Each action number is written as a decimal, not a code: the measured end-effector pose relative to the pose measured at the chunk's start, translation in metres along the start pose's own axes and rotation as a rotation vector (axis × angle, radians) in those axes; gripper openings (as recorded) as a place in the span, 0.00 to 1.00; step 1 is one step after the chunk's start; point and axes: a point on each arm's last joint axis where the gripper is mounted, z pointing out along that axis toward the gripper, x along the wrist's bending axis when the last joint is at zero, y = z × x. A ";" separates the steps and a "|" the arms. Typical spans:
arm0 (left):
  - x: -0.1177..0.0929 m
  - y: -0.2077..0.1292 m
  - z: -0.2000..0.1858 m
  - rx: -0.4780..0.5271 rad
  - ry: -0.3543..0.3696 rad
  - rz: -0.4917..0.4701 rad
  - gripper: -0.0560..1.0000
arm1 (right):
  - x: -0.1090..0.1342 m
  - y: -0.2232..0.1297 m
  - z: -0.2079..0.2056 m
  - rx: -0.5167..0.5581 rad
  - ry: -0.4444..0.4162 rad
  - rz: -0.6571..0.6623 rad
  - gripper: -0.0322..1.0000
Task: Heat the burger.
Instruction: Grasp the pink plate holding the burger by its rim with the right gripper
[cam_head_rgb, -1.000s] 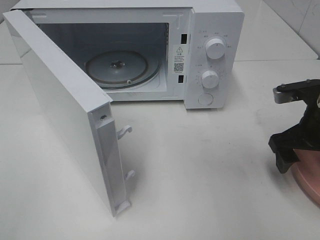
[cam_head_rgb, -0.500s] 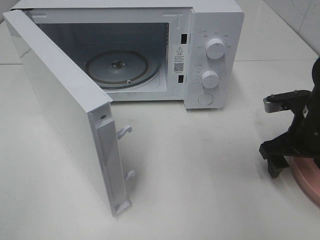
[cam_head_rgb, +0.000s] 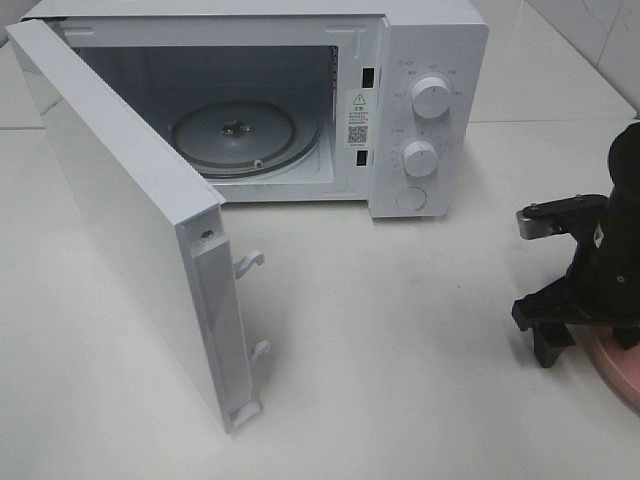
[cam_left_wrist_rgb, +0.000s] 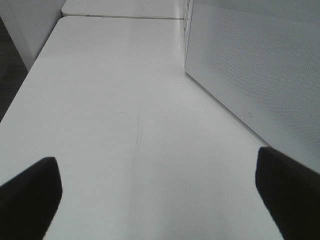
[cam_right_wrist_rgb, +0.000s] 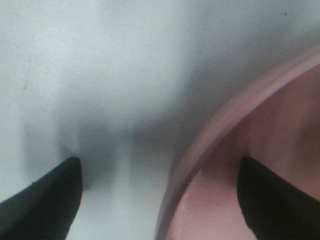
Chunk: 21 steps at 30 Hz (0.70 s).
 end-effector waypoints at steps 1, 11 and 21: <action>0.000 0.000 0.000 0.000 0.000 0.000 0.97 | 0.000 0.000 0.000 0.000 -0.002 -0.002 0.74; 0.000 0.000 0.000 0.000 0.000 0.000 0.97 | -0.004 0.000 0.001 -0.004 -0.037 -0.016 0.32; 0.000 0.000 0.000 0.000 0.000 0.000 0.97 | -0.007 -0.004 -0.001 0.042 -0.071 -0.007 0.10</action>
